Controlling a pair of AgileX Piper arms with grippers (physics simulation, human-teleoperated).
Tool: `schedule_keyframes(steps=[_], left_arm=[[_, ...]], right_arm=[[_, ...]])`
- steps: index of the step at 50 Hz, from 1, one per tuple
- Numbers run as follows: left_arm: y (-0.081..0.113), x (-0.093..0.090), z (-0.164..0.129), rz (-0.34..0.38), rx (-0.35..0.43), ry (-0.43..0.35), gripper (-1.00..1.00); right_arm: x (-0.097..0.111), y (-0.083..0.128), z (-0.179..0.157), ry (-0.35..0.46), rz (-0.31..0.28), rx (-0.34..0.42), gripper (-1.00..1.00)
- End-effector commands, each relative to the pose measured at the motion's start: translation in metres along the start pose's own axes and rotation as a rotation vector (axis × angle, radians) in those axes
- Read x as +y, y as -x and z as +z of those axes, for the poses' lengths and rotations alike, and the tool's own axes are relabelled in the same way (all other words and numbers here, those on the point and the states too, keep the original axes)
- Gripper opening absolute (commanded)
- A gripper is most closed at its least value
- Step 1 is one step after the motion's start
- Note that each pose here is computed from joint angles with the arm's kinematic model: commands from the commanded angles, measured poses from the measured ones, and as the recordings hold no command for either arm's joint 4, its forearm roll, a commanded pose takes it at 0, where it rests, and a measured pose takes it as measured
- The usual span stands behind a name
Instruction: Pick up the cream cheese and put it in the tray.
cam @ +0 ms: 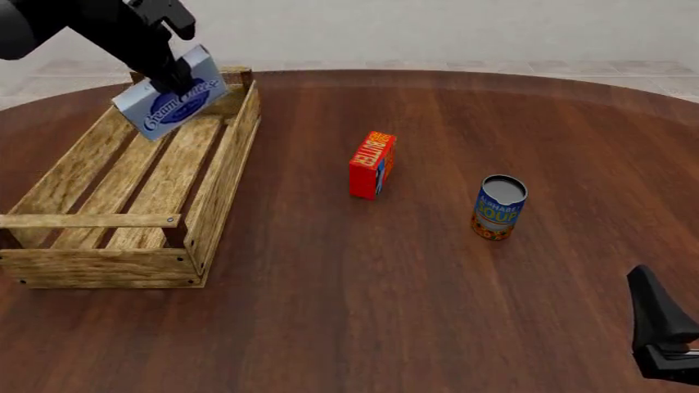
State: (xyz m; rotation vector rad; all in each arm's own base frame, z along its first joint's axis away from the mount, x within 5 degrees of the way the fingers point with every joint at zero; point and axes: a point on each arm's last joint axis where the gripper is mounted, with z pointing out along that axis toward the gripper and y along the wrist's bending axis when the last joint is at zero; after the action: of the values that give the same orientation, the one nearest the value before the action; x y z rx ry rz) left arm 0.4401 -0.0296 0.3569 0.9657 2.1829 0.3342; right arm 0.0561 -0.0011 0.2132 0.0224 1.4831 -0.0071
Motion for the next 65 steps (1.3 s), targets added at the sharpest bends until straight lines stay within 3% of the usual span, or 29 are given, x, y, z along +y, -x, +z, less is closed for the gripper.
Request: schedule_keyframes(steps=[1,2,9,23,32,34,46,65], left_arm=[[-0.025,0.014,0.008,-0.007,0.041,0.023,-1.0],[-0.032,0.022,0.012,-0.026,0.057,0.03,-1.0],[-0.045,0.02,0.021,-0.009,0.075,0.026,-1.0],[-0.073,0.003,0.051,0.05,0.106,0.006,-1.0],[-0.079,-0.004,0.062,0.066,0.106,0.002,-1.0],[-0.092,-0.005,0.067,0.1,0.123,-0.001,-1.0],[-0.091,-0.002,0.075,0.095,0.126,-0.004,-1.0],[-0.113,-0.014,0.092,0.106,0.156,-0.027,-1.0]], right_arm=[[0.0,0.0,0.0,-0.001,0.0,0.0,1.0],[0.0,0.0,0.0,-0.002,0.001,0.0,1.0],[0.0,0.0,0.0,-0.002,0.001,0.001,1.0],[0.0,0.0,0.0,-0.001,-0.003,0.0,1.0],[0.0,0.0,0.0,0.0,-0.004,-0.001,1.0],[0.0,0.0,0.0,0.0,-0.005,-0.005,1.0],[0.0,0.0,0.0,0.003,-0.008,-0.003,1.0],[0.0,0.0,0.0,0.003,-0.006,0.0,1.0]])
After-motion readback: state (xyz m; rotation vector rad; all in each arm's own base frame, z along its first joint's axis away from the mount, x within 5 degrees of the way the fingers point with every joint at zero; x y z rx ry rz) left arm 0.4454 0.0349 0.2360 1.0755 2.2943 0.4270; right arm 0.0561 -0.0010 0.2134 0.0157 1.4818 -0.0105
